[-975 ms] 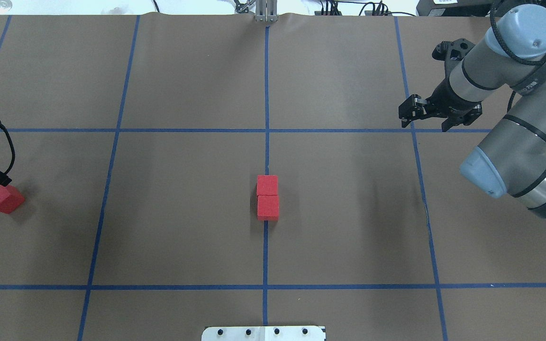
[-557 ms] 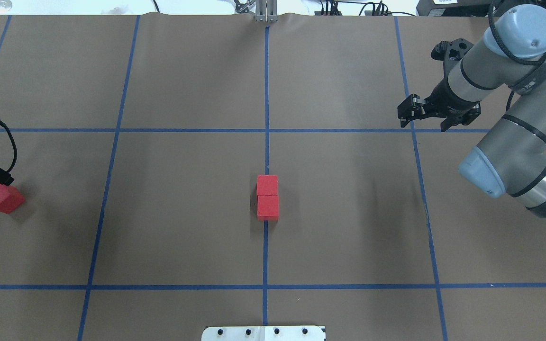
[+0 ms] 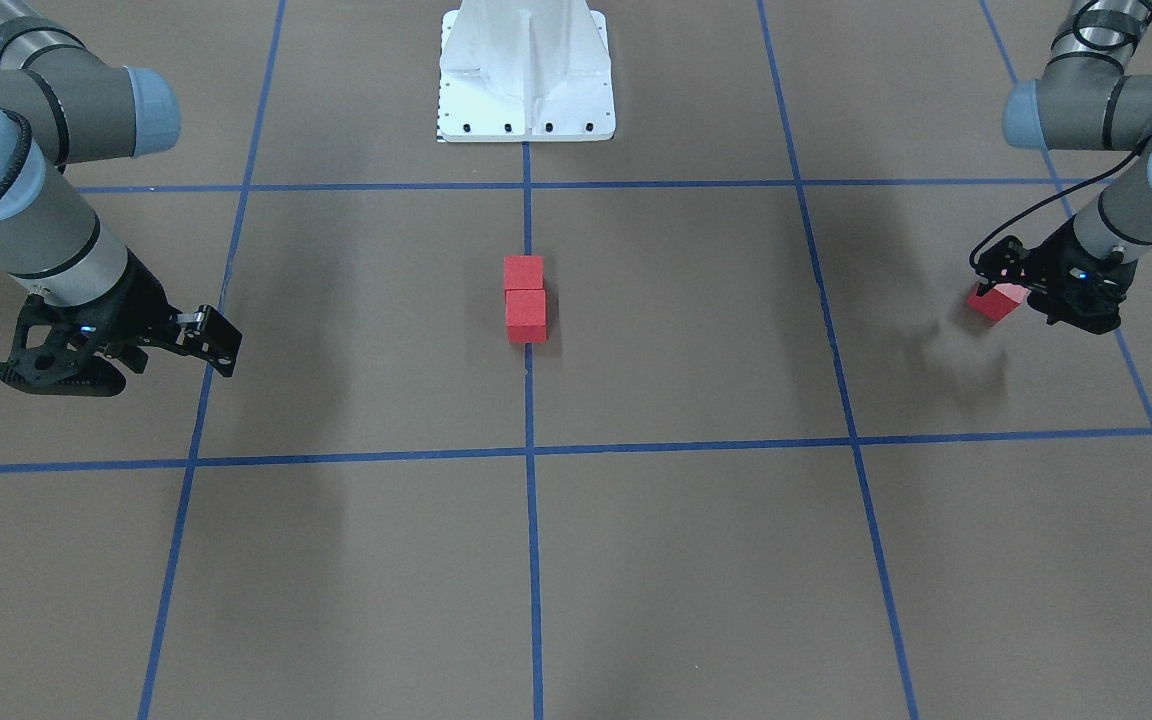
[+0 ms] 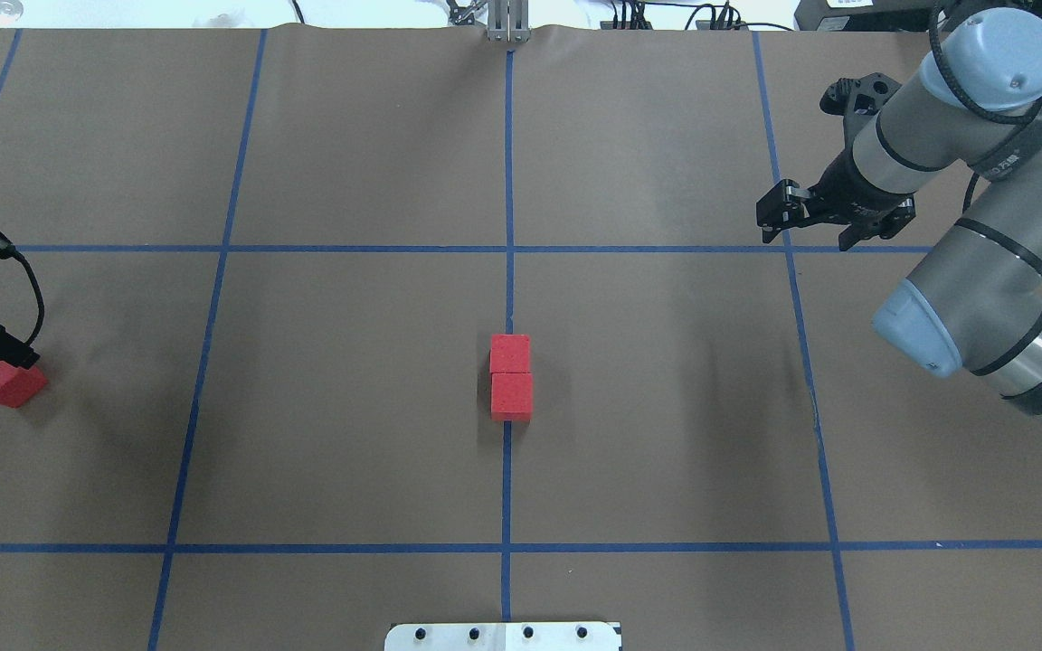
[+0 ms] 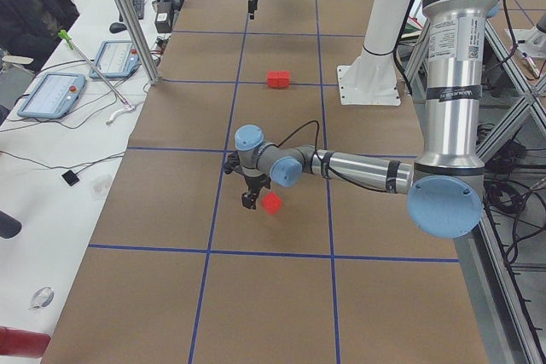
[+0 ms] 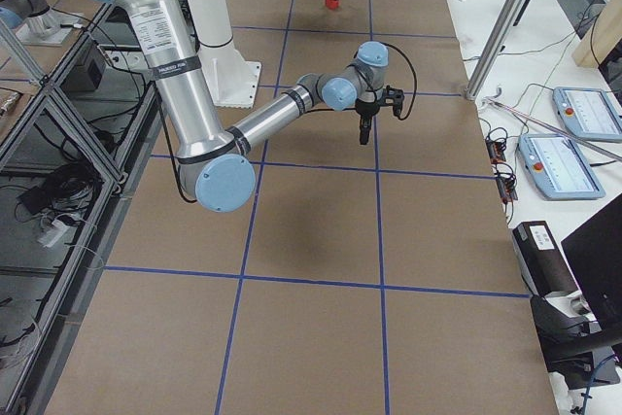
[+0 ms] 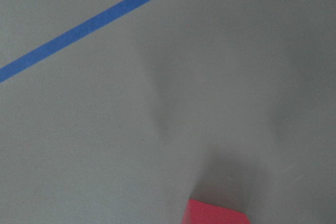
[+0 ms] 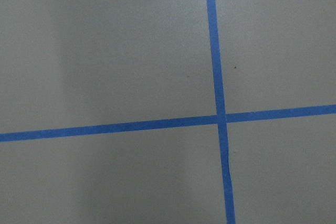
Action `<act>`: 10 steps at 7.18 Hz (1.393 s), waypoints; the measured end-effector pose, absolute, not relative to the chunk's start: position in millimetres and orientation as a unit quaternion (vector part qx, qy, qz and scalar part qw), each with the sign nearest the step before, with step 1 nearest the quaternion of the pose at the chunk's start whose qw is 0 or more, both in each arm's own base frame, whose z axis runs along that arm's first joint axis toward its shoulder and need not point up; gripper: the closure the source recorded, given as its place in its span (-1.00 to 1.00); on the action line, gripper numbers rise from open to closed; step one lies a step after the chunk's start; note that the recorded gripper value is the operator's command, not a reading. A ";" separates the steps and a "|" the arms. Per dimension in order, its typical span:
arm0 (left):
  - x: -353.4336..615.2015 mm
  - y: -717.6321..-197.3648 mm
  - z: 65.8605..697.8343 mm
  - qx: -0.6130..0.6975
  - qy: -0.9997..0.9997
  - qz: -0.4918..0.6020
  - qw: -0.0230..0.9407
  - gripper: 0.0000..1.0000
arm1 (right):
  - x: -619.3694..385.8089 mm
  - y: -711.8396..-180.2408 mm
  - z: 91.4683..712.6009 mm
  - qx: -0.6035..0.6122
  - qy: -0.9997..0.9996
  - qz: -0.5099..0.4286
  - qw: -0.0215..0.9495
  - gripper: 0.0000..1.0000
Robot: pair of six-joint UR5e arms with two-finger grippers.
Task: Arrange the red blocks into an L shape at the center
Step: 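Grasp the last red cube with the left gripper and lift it, then carry the red cube toward the two-cube row with the left gripper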
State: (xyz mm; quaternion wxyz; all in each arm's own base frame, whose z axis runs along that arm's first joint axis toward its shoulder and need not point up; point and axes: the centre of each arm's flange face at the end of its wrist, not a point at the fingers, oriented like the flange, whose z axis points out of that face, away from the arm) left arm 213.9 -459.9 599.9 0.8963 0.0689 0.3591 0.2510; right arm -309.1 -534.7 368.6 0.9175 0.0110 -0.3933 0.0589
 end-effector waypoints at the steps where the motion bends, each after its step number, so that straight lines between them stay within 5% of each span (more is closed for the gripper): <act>1: 220.4 -456.5 600.2 0.067 0.360 0.259 0.894 -0.93 | -309.0 -534.7 368.5 0.011 -0.393 0.059 0.917 -0.99; 2: 224.3 -454.3 600.8 0.066 0.359 0.263 0.893 -0.68 | -309.1 -534.7 368.7 0.011 -0.393 0.059 0.917 -0.99; 3: 226.0 -451.2 603.1 0.063 0.359 0.266 0.893 -0.21 | -309.2 -534.6 369.1 0.011 -0.393 0.059 0.918 -0.99; 5: 229.3 -443.6 609.3 0.056 0.357 0.271 0.892 0.99 | -309.2 -534.3 368.4 0.011 -0.394 0.059 0.917 -0.99; 8: 235.6 -445.0 593.1 0.053 0.366 0.271 0.888 1.00 | -308.9 -534.1 367.6 0.012 -0.394 0.058 0.917 -0.99; 10: 253.3 -466.7 514.4 -0.002 0.379 0.210 0.901 1.00 | -307.8 -533.7 366.6 0.013 -0.395 0.059 0.917 -0.99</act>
